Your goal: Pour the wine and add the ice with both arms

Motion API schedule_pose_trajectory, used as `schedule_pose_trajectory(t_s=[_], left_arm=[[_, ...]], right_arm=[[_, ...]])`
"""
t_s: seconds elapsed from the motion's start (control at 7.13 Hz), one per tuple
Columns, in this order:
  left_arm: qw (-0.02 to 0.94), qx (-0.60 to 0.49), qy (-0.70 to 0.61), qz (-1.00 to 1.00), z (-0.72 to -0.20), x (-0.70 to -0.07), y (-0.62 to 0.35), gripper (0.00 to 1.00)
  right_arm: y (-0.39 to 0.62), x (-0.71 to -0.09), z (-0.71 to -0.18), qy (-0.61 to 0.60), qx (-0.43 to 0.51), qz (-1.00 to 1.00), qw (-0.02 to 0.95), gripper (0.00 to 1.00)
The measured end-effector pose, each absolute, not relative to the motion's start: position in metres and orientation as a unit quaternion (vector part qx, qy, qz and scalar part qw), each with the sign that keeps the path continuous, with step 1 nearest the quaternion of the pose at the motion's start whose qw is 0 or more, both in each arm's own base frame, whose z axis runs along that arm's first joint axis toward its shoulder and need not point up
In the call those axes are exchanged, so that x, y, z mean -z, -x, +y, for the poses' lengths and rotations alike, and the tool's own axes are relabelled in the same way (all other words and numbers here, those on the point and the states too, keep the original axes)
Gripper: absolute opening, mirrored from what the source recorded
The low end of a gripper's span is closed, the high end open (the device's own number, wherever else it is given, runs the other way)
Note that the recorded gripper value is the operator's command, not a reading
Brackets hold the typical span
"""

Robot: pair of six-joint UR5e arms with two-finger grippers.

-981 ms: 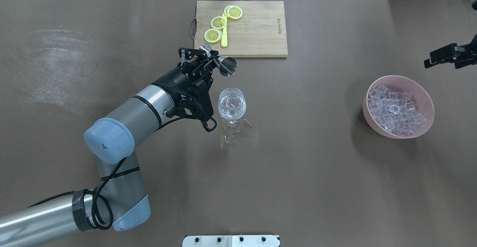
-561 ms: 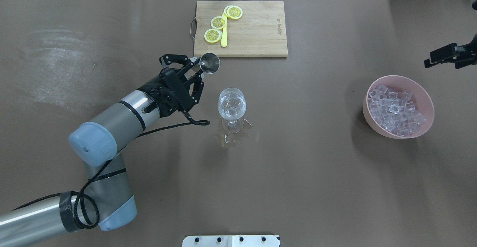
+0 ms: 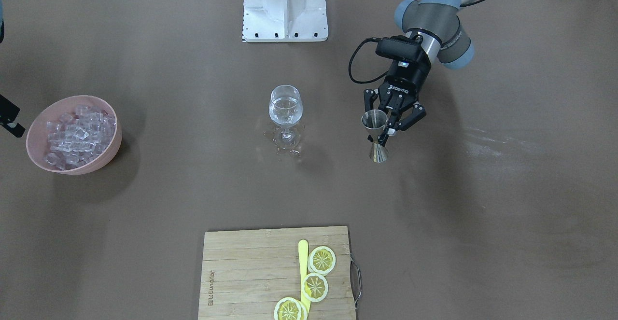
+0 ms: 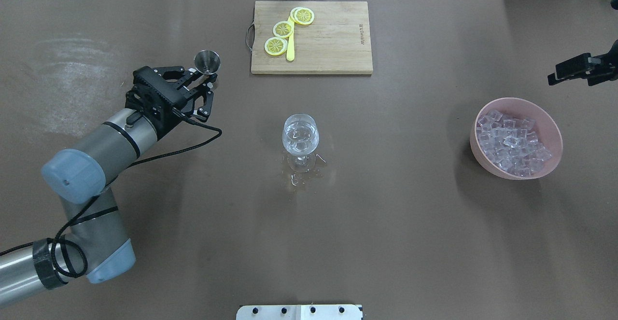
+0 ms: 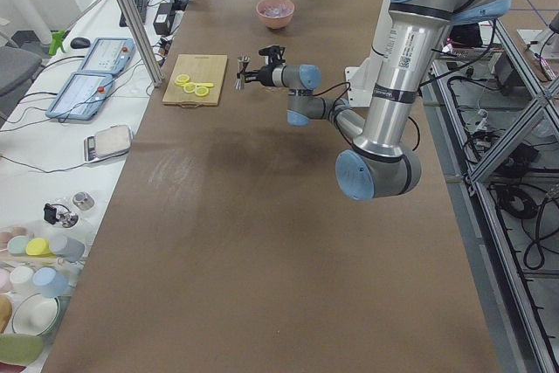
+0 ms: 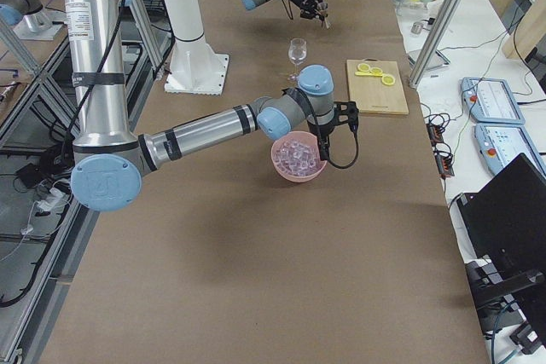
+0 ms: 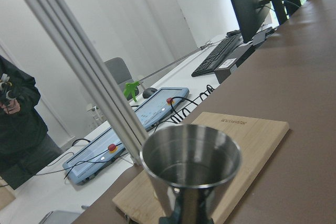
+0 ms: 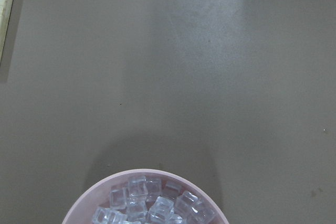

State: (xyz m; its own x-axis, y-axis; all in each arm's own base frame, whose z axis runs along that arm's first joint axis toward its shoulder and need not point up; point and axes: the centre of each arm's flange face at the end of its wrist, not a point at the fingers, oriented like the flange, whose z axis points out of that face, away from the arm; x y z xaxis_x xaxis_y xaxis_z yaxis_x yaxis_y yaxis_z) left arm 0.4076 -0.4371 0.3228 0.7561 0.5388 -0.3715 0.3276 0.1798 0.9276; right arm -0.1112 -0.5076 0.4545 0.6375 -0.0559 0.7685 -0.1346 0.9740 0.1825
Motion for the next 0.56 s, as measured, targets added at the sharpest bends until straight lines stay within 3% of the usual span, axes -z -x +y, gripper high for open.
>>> schedule_pose_trajectory(t_s=[0.56], left_arm=[[0.749, 0.003, -0.514, 0.418, -0.474, -0.425, -0.303, 0.0]], right_arm=[[0.127, -0.44, -0.505, -0.122, 0.002, -0.428, 0.895, 1.0]])
